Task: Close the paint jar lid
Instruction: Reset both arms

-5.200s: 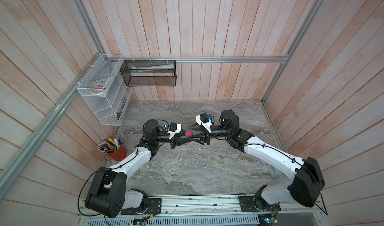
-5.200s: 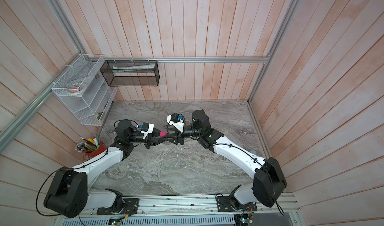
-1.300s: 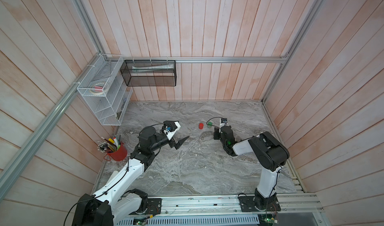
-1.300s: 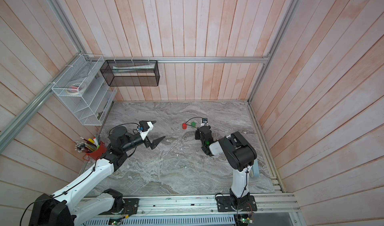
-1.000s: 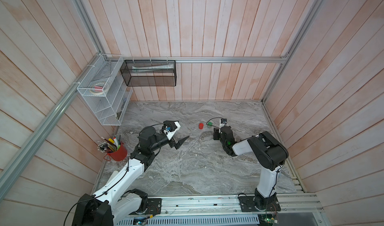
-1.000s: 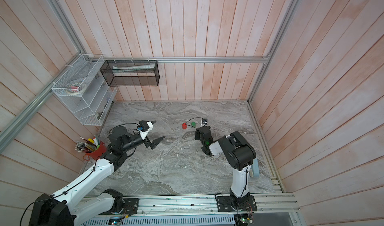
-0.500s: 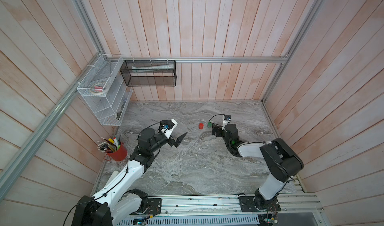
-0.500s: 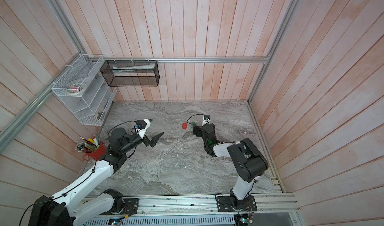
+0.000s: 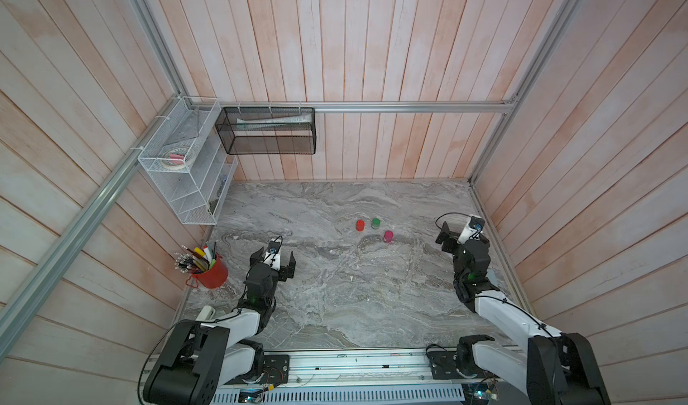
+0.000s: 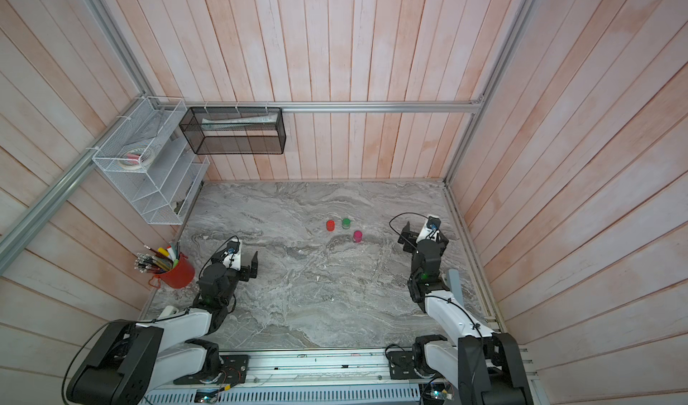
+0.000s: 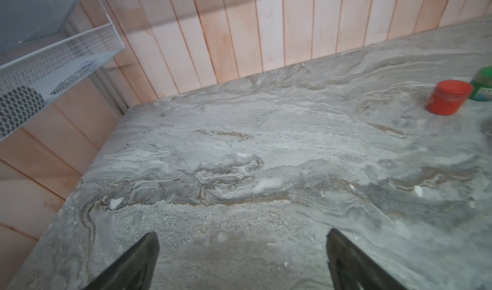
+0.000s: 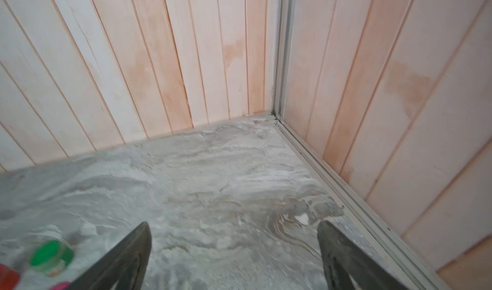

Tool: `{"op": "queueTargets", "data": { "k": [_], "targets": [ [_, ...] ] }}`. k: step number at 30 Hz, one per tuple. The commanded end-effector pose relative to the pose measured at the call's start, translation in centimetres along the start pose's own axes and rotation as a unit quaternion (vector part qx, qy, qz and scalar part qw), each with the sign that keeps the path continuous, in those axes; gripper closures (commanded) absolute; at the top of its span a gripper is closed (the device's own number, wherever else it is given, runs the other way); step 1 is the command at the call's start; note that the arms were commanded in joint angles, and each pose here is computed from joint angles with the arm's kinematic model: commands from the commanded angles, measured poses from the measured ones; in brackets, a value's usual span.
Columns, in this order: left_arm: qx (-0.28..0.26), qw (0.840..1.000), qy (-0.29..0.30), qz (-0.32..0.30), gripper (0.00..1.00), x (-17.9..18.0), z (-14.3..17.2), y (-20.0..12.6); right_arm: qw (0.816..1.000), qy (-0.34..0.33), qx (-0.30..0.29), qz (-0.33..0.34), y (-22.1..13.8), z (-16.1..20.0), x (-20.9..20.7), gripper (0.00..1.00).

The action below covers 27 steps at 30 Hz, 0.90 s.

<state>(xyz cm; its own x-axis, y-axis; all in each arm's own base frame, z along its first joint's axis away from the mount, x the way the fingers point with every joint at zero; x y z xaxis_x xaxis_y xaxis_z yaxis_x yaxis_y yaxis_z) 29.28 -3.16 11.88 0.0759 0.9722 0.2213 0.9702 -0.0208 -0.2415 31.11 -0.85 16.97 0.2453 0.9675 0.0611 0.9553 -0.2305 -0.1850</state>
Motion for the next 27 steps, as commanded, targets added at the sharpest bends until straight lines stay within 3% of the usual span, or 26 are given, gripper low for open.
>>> {"op": "queueTargets", "data": {
  "k": [1, 3, 5, 7, 9, 14, 17, 20, 22, 27],
  "targets": [
    [-0.106, 0.994, -0.028, -0.031, 0.00, 2.4, -4.0, 0.1, 0.999, -0.046, -0.022, 0.016, -0.2, 1.5, -0.9, 0.02],
    [-0.093, 0.994, -0.055, -0.034, 0.00, 3.7, -4.2, 1.3, 0.999, -0.045, -0.008, 0.003, 0.5, 2.5, -0.6, 0.02],
    [-0.072, 0.995, -0.063, 0.012, 0.00, 3.4, -3.8, 2.2, 0.997, -0.062, 0.009, -0.035, 1.2, 2.5, 0.6, 0.02],
    [-0.092, 0.993, -0.072, 0.022, 0.00, 3.4, -4.1, 1.8, 0.995, -0.055, -0.034, -0.070, 0.8, 1.7, 1.3, 0.02],
    [-0.109, 0.991, -0.080, 0.017, 0.00, 3.5, -4.1, 1.0, 0.994, -0.055, -0.063, -0.071, 0.7, 1.2, 1.2, 0.02],
    [-0.155, 0.984, -0.072, 0.057, 0.00, 2.4, -4.1, 0.1, 0.995, -0.041, -0.054, -0.075, 2.5, 2.8, 0.3, 0.02],
    [-0.172, 0.981, -0.076, 0.044, 0.00, 2.5, -3.1, 0.4, 0.996, -0.023, -0.041, -0.079, 3.2, 3.0, -0.3, 0.02],
    [-0.131, 0.987, -0.086, 0.034, 0.00, 2.8, -2.3, 0.9, 0.996, -0.019, -0.043, -0.080, 3.2, 3.0, -0.4, 0.02],
    [-0.146, 0.985, -0.066, 0.069, 0.00, 1.8, -2.8, 1.2, 0.996, -0.019, -0.043, -0.080, 3.2, 3.0, -0.4, 0.02],
    [-0.164, 0.982, -0.057, 0.076, 0.00, 1.4, -2.8, 0.2, 0.996, -0.016, -0.044, -0.072, 3.1, 3.0, -0.6, 0.02]
  ]
}}
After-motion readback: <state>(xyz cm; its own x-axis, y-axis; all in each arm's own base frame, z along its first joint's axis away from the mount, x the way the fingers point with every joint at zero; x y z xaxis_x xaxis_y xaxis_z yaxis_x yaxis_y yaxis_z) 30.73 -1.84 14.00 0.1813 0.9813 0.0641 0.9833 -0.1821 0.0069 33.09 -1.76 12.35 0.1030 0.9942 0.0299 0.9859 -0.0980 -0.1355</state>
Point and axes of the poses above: each gripper's point midway between its finger pads, its own y axis out along the fingers, its own x axis along the line the jaws close on, z = x × y, the point moved 4 cm from there along -y, back along the fingers, and after that the axes turned 1 degree about y, right-handed, at the moved point
